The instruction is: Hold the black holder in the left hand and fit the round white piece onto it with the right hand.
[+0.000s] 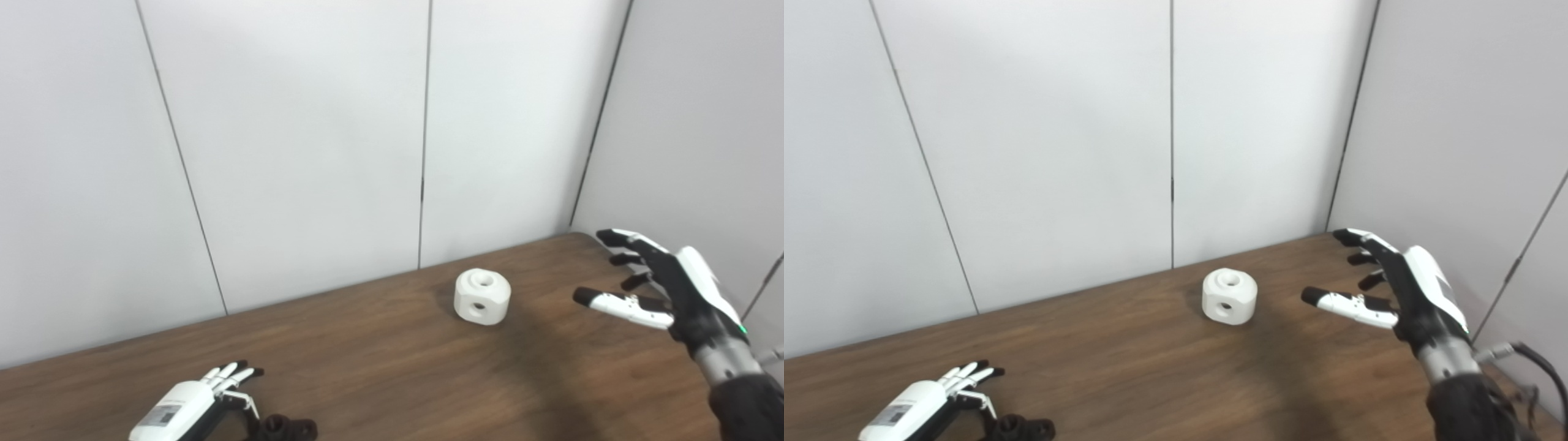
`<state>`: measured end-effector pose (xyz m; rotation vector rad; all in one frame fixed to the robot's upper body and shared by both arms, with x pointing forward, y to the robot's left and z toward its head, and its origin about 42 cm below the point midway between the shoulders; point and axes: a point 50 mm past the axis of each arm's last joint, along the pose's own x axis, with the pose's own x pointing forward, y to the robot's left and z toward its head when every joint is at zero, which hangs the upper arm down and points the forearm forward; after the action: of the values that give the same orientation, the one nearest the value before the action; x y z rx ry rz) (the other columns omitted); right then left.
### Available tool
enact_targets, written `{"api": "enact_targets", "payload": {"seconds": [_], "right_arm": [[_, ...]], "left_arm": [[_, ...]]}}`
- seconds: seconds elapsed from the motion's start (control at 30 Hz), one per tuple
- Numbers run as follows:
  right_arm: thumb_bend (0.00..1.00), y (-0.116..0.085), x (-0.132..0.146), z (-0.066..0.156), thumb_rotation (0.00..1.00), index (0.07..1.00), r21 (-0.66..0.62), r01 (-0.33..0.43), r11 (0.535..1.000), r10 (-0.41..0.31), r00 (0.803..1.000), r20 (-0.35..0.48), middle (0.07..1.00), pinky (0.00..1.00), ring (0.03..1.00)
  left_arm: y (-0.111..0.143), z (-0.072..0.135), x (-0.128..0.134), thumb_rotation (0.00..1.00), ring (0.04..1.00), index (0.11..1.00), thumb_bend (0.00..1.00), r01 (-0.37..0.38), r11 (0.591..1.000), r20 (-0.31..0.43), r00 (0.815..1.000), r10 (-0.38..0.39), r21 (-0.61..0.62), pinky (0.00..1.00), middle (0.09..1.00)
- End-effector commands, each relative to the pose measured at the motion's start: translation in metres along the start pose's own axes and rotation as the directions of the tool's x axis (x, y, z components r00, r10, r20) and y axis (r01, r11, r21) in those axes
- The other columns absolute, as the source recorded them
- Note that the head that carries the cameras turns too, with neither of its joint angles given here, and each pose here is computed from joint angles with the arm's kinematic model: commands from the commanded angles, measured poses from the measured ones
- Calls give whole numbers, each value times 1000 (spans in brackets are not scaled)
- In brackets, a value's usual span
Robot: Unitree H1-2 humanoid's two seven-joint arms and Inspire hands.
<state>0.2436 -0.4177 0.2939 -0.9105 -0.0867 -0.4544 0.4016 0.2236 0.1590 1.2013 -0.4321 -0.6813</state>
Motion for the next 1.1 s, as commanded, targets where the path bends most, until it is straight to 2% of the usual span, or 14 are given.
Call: {"api": "enact_targets", "payload": {"seconds": [0.0,0.17,0.37,0.57,0.77,0.97,1.07], "right_arm": [[1000,-11,15,11,654,859,-51,24,998,-22,999,44,858,636,825],[1000,-7,46,6,669,903,-128,-64,990,66,998,7,896,681,851],[1000,-3,81,-2,603,903,-175,-134,975,129,991,-38,890,617,816],[1000,8,110,-14,585,906,-197,-209,958,196,977,-84,899,628,826],[1000,34,128,-19,575,916,-203,-278,939,252,957,-146,917,635,840],[1000,61,137,-17,570,912,-180,-340,923,316,937,-149,926,658,861],[1000,71,140,-14,604,919,-197,-368,909,343,927,-148,938,676,875]], "left_arm": [[18,-6,-2,45,1000,481,516,12,999,-10,1000,-11,53,1000,939],[20,-6,-4,44,1000,482,516,25,999,-12,1000,-24,48,1000,946],[22,-1,-3,43,1000,482,516,37,998,-17,999,-36,53,1000,951],[18,2,-2,45,1000,481,516,31,998,-3,1000,-31,60,1000,942],[14,4,-2,45,1000,481,516,25,998,4,1000,-25,50,1000,942],[14,3,-3,45,1000,481,517,25,999,2,1000,-26,39,1000,944],[13,5,-2,45,1000,481,516,27,999,8,1000,-27,36,1000,944]]}}
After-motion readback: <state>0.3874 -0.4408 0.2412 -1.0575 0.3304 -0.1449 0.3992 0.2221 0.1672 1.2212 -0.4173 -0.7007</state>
